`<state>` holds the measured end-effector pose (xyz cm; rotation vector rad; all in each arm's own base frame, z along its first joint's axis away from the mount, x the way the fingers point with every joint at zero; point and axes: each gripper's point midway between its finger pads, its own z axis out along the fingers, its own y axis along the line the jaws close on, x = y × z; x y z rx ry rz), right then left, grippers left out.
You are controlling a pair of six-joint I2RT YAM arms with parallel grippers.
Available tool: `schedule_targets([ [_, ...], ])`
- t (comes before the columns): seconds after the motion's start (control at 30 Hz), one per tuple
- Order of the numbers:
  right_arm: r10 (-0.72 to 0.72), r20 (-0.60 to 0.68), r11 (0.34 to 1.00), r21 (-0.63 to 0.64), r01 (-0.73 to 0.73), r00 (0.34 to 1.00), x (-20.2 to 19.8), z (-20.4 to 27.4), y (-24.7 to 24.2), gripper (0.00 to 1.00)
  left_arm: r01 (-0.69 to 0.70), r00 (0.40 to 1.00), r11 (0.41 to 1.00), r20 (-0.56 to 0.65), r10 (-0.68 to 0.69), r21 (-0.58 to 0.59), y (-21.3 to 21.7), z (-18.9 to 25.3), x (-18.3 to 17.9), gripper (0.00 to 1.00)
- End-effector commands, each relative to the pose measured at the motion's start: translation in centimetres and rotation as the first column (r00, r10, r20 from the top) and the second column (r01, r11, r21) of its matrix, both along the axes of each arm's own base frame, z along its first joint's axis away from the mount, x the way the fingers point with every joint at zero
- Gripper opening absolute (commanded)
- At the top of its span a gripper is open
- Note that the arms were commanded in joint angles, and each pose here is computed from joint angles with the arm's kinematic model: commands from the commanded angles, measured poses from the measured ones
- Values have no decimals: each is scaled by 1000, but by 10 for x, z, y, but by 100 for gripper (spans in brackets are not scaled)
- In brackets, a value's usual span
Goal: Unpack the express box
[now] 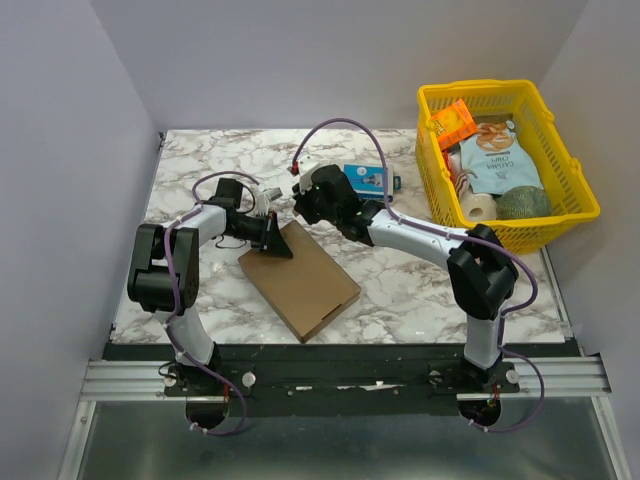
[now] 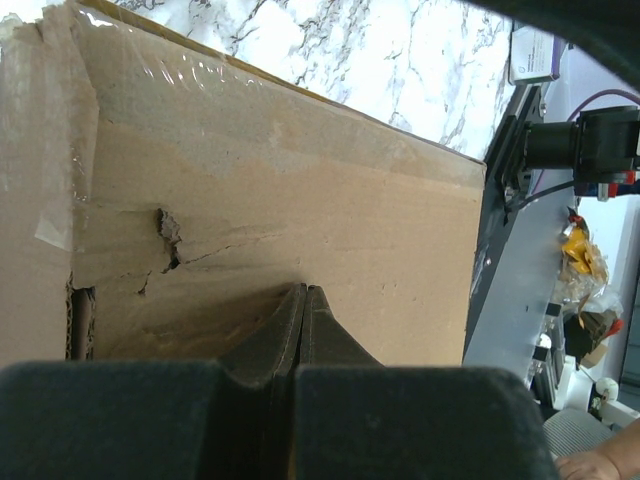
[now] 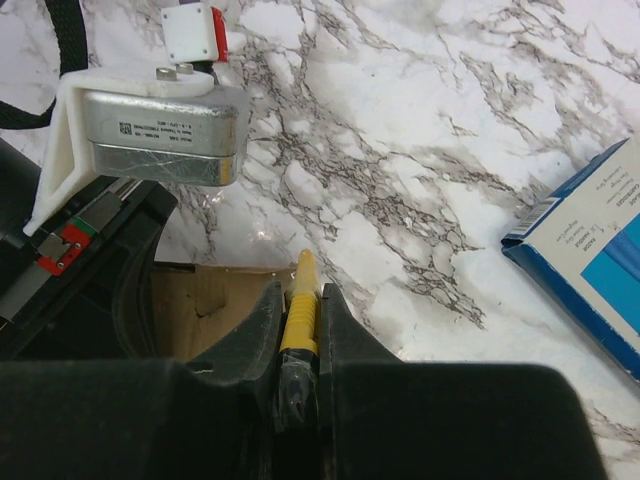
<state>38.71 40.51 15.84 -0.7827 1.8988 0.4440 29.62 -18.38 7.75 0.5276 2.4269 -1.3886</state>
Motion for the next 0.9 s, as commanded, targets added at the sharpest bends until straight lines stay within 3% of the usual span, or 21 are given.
schedule_targets([
  [0.0, 11, 66, 999, 37, -14, 998, 5, 25, 10, 0, -4, 998, 990, -56, 12, 141, 14, -40, -10, 3],
  [0.5, 75, -3, 997, 5, -75, 997, -11, 2, 14, 1, -8, 998, 990, -59, 17, 141, 15, -41, -9, 3],
  [0.87, 34, 45, 999, -13, -33, 998, -2, 9, 8, 0, -8, 998, 990, -61, 16, 140, 15, -42, -8, 3],
])
